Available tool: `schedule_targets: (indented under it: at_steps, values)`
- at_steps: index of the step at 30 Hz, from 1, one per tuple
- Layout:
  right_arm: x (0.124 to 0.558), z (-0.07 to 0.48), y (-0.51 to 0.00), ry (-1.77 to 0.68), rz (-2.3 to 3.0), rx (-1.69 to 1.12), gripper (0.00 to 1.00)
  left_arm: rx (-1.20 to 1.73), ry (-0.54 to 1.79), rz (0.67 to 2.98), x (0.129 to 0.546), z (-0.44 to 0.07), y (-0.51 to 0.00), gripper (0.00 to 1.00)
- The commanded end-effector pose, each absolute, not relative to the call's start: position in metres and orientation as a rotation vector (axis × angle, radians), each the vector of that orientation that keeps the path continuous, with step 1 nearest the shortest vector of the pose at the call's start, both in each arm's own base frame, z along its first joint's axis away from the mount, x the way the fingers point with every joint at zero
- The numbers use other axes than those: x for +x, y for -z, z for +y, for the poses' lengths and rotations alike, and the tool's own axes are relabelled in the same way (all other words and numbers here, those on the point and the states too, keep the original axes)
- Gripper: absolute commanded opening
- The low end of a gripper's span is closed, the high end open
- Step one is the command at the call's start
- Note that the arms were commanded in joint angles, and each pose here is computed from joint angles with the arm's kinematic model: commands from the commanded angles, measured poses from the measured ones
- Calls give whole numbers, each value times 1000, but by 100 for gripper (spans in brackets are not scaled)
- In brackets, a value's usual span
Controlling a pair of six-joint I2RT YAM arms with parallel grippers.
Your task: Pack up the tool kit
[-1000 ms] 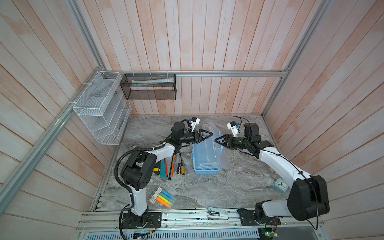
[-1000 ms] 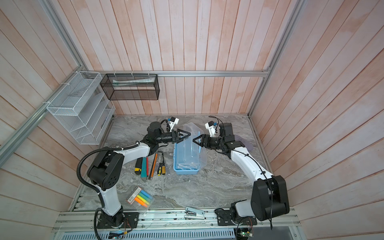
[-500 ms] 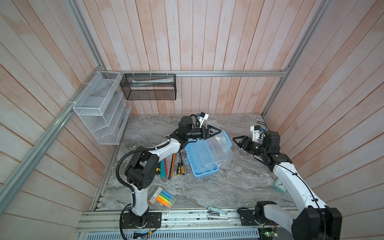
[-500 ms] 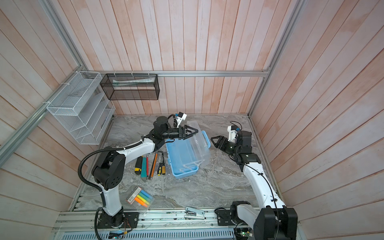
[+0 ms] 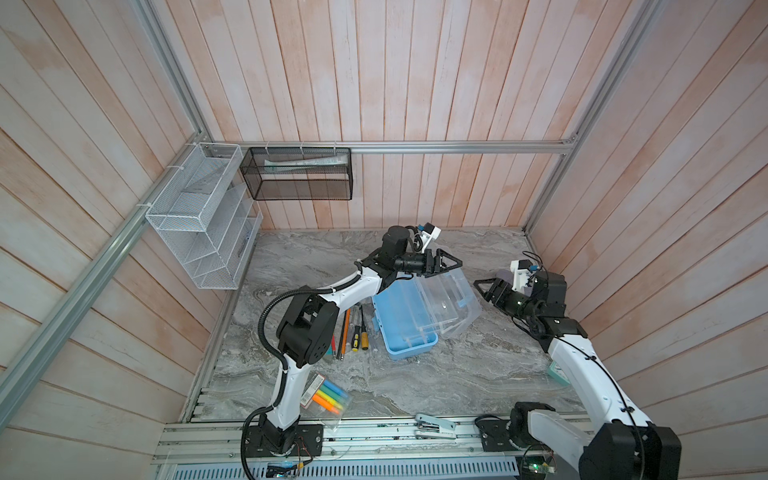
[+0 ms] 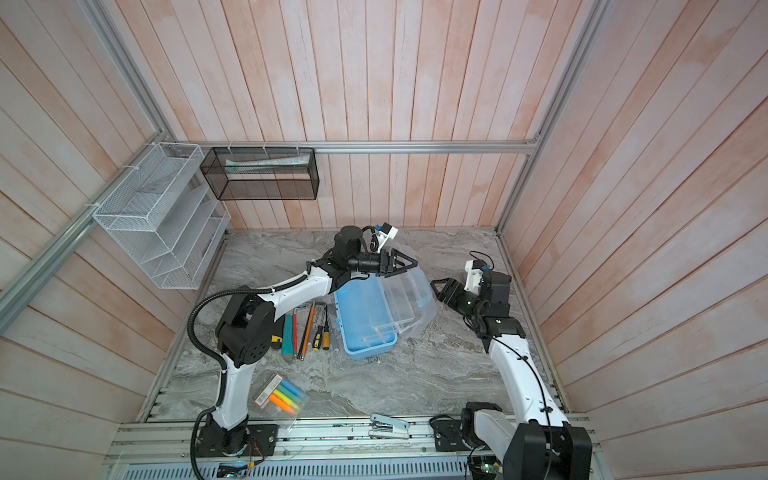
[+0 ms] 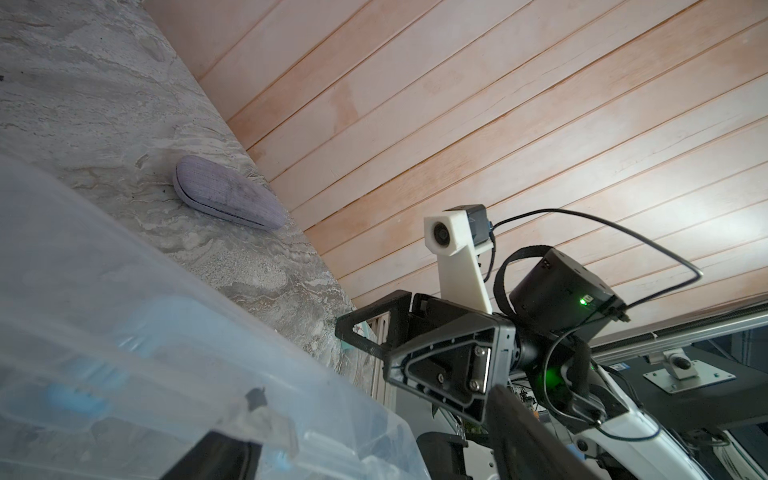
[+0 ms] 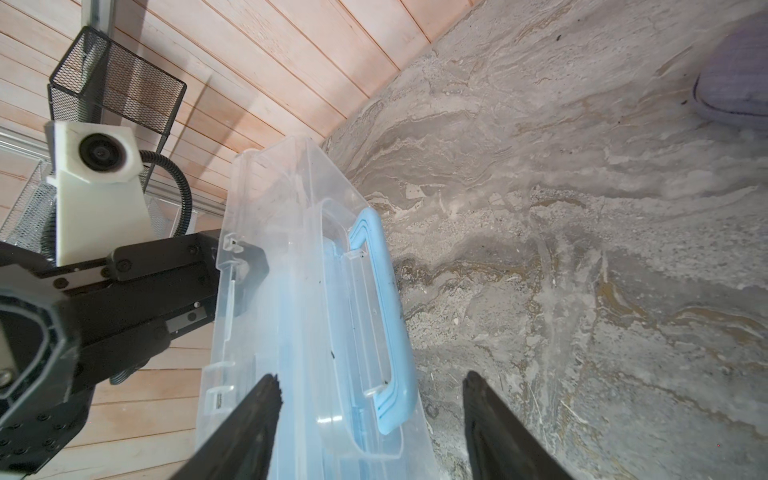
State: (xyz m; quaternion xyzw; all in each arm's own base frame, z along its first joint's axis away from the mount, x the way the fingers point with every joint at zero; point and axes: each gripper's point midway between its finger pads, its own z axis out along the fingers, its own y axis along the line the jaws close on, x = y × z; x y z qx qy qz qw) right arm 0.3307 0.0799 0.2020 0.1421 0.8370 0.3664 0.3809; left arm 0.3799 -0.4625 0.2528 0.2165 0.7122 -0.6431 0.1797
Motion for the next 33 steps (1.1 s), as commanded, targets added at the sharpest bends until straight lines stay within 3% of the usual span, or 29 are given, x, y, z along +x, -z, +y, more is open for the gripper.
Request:
schedule_targets:
  at_steps: [1,9,17,19,29,33]
  values:
    - [335,77,-209,-933,2099,355,69,704,1817,1927,380,-473,-270,85]
    - [341,58,-211,-902,2051,436,69,744,1806,1931,386,-485,-271,85]
    - [339,55,-208,-894,2047,458,69,777,1792,1953,383,-485,-268,100]
    - [338,54,-211,-887,2036,461,69,769,1762,1982,383,-482,-263,100]
    - [332,54,-223,-862,2031,425,68,711,1627,1997,391,-450,-267,100]
    - [331,65,-237,-801,2033,348,67,579,1411,2049,406,-412,-266,100]
